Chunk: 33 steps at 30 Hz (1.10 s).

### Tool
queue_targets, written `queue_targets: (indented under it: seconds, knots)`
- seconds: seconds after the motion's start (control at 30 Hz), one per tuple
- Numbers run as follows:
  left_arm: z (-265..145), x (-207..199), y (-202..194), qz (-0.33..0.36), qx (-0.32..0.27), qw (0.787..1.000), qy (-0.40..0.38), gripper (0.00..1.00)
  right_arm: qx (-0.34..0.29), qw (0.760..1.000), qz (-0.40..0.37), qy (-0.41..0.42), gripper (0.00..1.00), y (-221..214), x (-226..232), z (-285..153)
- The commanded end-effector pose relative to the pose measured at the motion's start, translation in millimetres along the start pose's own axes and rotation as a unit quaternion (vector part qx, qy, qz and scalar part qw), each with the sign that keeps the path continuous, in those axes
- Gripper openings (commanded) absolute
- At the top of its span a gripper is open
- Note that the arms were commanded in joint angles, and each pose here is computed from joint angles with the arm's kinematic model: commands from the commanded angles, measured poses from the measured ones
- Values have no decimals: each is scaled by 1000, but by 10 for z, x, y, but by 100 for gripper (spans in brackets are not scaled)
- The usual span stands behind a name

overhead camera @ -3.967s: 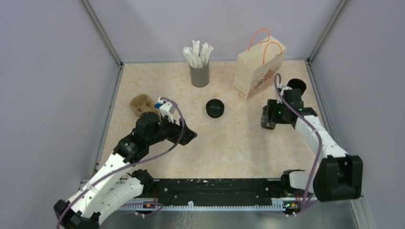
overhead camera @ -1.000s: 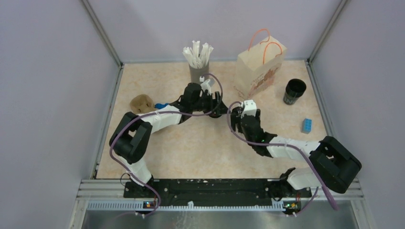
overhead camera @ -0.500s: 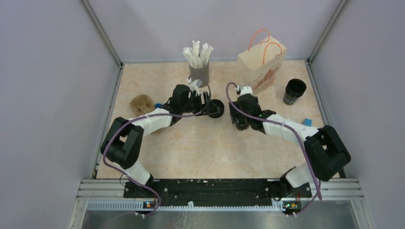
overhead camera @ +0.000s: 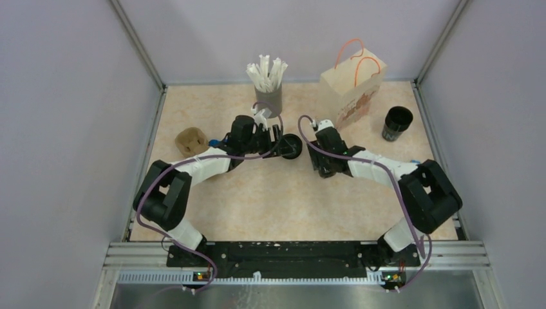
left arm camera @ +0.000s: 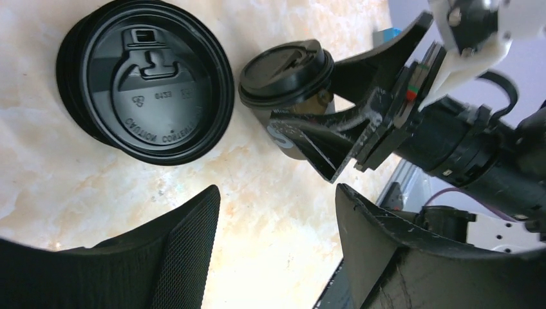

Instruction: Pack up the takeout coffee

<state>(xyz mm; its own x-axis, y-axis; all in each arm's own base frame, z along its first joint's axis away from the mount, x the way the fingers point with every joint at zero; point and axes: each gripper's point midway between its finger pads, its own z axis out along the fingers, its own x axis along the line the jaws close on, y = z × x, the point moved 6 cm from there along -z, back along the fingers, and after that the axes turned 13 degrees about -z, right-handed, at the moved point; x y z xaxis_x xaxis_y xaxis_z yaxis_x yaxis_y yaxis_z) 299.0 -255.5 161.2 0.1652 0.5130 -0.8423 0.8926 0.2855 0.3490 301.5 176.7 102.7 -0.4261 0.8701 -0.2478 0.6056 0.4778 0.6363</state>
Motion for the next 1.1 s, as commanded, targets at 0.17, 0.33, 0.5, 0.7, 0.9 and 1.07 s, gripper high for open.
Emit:
queue_targets:
  seconds: [0.17,0.33,0.5,0.7,0.9,1.07]
  knots:
    - [-149,-421,-43,-62,23,991,-113,74,-288,957,-17,24,63,8,-89,-554]
    - [-156,-606,-140,-112,48,979,-165,82,-388,921,-22,19,63,-47,-139,-840]
    - [-167,-716,-274,-169,58,959,-221,85,-457,889,-22,19,64,-23,-166,-1071]
    - [-33,-783,-424,-208,61,945,-246,83,-494,868,-35,35,65,-7,-128,-1176]
    - [36,-784,-471,-234,77,929,-277,81,-494,867,-42,45,65,-35,-99,-1178]
    - [100,-718,-477,-256,70,923,-277,77,-493,867,-47,47,65,-62,-91,-1172]
